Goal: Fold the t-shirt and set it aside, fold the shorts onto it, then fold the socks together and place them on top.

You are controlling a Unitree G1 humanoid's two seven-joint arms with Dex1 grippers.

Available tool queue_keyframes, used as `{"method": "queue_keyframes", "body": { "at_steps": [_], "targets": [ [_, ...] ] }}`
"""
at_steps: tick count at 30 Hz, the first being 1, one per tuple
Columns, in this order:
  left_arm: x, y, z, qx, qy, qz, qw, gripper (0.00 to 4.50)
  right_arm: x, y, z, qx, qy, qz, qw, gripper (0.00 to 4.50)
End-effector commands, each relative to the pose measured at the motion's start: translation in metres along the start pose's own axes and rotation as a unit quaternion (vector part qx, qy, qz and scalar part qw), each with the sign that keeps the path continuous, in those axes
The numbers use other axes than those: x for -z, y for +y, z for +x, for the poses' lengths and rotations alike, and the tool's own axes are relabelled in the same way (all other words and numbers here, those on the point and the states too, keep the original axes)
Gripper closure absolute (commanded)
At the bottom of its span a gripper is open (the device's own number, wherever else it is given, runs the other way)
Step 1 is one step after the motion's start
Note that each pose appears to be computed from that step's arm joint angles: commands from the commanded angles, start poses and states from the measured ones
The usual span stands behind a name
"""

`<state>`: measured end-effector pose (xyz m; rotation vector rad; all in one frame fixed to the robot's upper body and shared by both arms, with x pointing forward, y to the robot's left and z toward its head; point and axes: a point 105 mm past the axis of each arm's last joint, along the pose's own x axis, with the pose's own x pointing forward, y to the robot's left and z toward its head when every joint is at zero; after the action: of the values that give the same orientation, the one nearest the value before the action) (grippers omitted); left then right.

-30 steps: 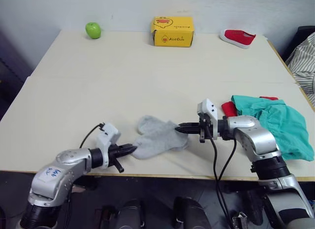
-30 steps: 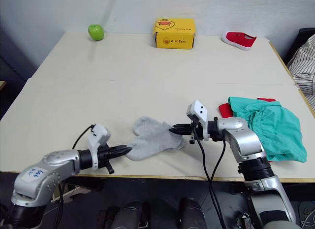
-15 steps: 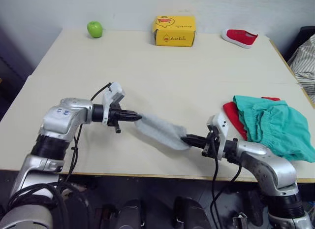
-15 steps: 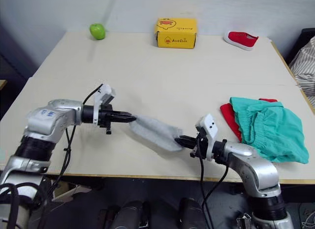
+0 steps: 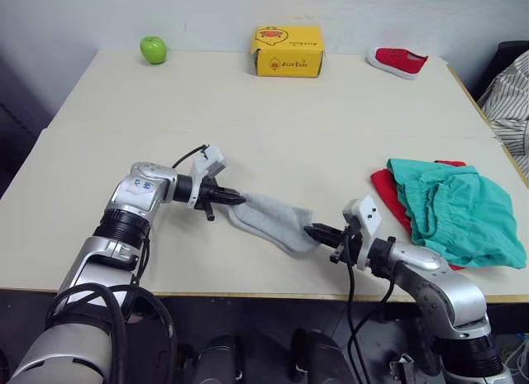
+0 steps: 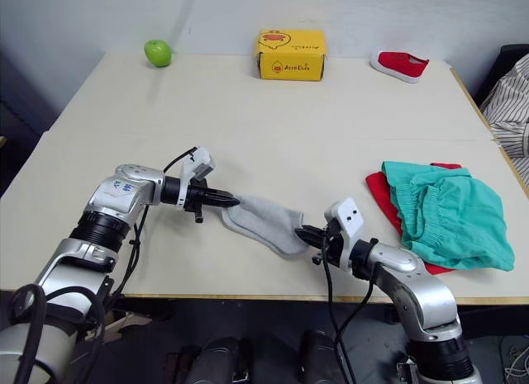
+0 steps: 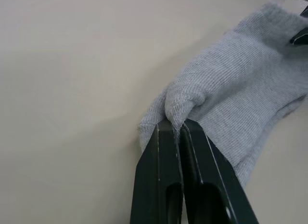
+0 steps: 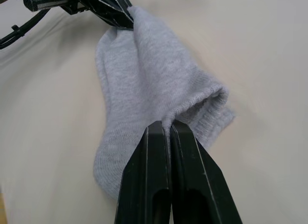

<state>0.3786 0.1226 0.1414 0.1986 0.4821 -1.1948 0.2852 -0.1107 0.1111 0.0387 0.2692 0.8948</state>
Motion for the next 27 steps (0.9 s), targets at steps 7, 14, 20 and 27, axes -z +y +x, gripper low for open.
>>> {"method": "queue_keyframes", "body": {
  "at_steps": [7, 14, 20, 27],
  "targets": [
    [-0.037, 0.001, -0.027, -0.017, -0.125, 0.059, 0.99, 1.56, -0.021, -0.014, -0.016, 0.028, -0.044, -0.075, 0.996, 2.45],
    [-0.047, -0.029, -0.019, 0.034, -0.168, 0.125, 0.977, 3.19, -0.05, 0.015, 0.001, -0.059, -0.089, -0.117, 0.987, 3.81],
    [-0.021, -0.036, 0.027, 0.025, -0.138, 0.128, 0.982, 4.47, -0.034, 0.017, 0.048, -0.014, -0.085, -0.143, 0.986, 4.5],
    [0.019, -0.018, 0.039, -0.06, -0.102, 0.067, 0.991, 4.47, 0.019, 0.009, 0.049, 0.014, -0.038, -0.17, 0.985, 4.5]
  ]
}}
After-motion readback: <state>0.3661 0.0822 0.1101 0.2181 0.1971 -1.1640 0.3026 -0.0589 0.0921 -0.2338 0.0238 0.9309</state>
